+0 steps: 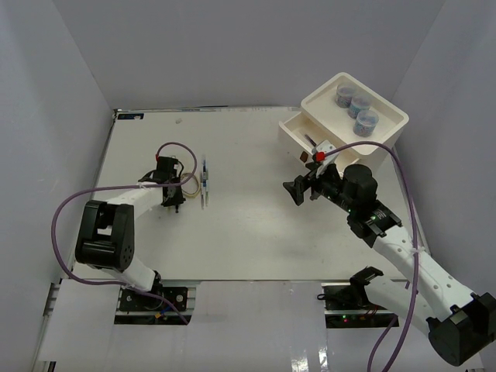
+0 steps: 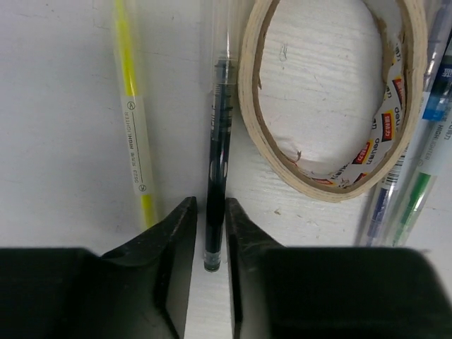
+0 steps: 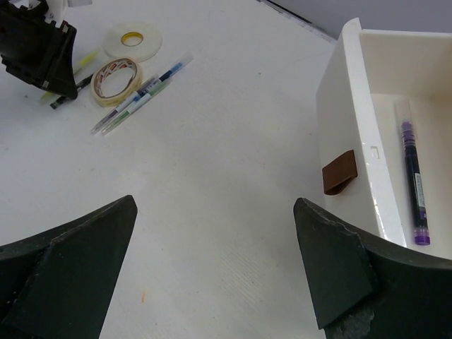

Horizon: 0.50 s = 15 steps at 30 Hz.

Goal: Sort the stationery into containers
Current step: Pick up the pen from the center of the board.

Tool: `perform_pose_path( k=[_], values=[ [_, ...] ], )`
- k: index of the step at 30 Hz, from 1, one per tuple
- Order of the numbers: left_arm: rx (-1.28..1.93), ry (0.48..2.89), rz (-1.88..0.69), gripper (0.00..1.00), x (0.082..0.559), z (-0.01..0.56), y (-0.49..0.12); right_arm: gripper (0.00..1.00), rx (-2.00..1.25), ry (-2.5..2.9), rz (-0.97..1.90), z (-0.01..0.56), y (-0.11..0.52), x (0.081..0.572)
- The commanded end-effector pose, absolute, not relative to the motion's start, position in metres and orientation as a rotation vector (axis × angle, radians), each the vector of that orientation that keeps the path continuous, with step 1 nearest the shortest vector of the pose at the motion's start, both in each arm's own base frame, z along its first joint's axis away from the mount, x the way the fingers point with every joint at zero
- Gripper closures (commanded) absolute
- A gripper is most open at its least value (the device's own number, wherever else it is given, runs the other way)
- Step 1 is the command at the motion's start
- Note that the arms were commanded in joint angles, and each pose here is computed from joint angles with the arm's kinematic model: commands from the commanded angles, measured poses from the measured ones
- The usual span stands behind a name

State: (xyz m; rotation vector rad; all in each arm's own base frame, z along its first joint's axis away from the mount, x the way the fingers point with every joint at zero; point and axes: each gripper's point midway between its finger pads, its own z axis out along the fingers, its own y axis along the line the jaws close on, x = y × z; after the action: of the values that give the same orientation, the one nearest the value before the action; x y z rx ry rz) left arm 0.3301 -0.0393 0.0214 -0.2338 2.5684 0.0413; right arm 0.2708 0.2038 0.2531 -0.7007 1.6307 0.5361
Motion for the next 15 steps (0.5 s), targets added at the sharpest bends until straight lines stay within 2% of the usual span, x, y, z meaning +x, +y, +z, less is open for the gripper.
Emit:
perform_pose_path(
  k=[1,3,9,15],
  values=[
    [-0.211,2.547,-0.022,0.71,0.339,0.030,-0.048,0.02,-0.688,1.581,0.560,0.260,0.208,0.270],
    [-0.212,2.526,-0.047,0.80,0.340,0.038,-0.050,0.02,-0.684,1.581,0.556,0.260,0.206,0.270],
    [-0.159,2.441,-0.176,0.92,0.335,0.079,-0.065,0.02,-0.677,1.591,0.571,0.260,0.206,0.268],
    [-0.040,2.205,-0.459,0.92,0.321,0.172,-0.102,0.02,-0.663,1.582,0.700,0.273,0.222,0.260]
  ],
)
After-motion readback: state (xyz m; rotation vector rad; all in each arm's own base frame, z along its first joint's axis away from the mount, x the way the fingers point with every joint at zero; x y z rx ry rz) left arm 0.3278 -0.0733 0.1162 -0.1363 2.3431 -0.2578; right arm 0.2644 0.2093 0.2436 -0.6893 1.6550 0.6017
